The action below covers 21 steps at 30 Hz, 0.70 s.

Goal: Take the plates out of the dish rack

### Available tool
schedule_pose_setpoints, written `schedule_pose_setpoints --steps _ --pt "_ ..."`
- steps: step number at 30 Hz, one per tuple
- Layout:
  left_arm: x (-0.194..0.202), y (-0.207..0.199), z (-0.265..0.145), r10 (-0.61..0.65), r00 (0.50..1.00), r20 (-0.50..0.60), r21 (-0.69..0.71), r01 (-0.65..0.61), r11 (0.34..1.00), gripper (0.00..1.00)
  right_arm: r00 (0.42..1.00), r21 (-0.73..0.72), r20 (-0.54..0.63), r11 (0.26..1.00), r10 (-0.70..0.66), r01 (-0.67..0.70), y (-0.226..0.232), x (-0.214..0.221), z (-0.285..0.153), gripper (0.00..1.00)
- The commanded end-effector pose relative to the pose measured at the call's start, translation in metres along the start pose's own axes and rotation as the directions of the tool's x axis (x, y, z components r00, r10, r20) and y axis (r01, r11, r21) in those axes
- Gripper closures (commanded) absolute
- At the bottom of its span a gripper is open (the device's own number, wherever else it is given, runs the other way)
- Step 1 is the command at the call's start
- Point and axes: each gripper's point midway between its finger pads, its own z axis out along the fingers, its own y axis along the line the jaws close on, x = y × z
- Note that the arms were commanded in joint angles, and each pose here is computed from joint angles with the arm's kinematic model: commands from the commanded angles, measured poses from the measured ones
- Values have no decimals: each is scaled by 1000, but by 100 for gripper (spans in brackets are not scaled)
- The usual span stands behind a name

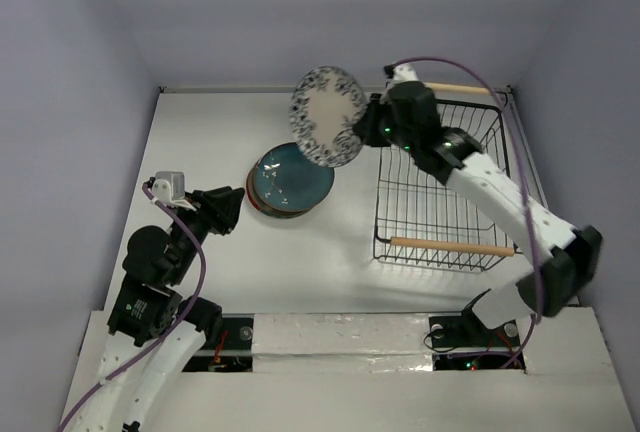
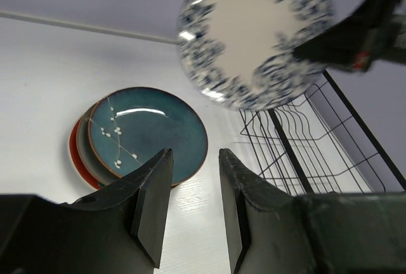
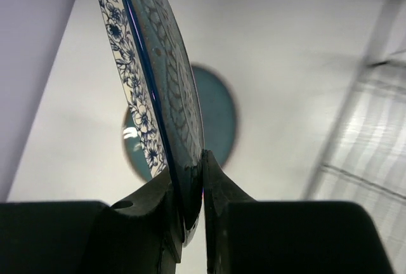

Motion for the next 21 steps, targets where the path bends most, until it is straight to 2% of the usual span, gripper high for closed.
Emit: schedule_pose_setpoints --steps 1,4,5,10,15,21 --pt "-11 -2 0 -7 999 42 1 6 1000 68 980 -392 56 907 191 -154 102 -26 15 100" --pt "-10 -1 1 -6 999 36 -5 6 1000 68 965 -412 -62 874 255 -257 119 11 54 100" --pt "-10 -2 1 -8 999 36 -5 8 1000 68 965 -437 -44 863 260 -252 124 4 53 100" --pt "-10 -1 2 -6 999 34 -6 6 1000 68 935 -421 -139 835 327 -355 123 44 90 100" --pt "-9 -1 2 -6 999 33 -5 6 1000 68 906 -384 -210 821 369 -423 113 80 105 100" --pt "-9 -2 2 -8 1000 30 -3 8 1000 68 891 -346 -228 822 393 -451 101 102 110 100"
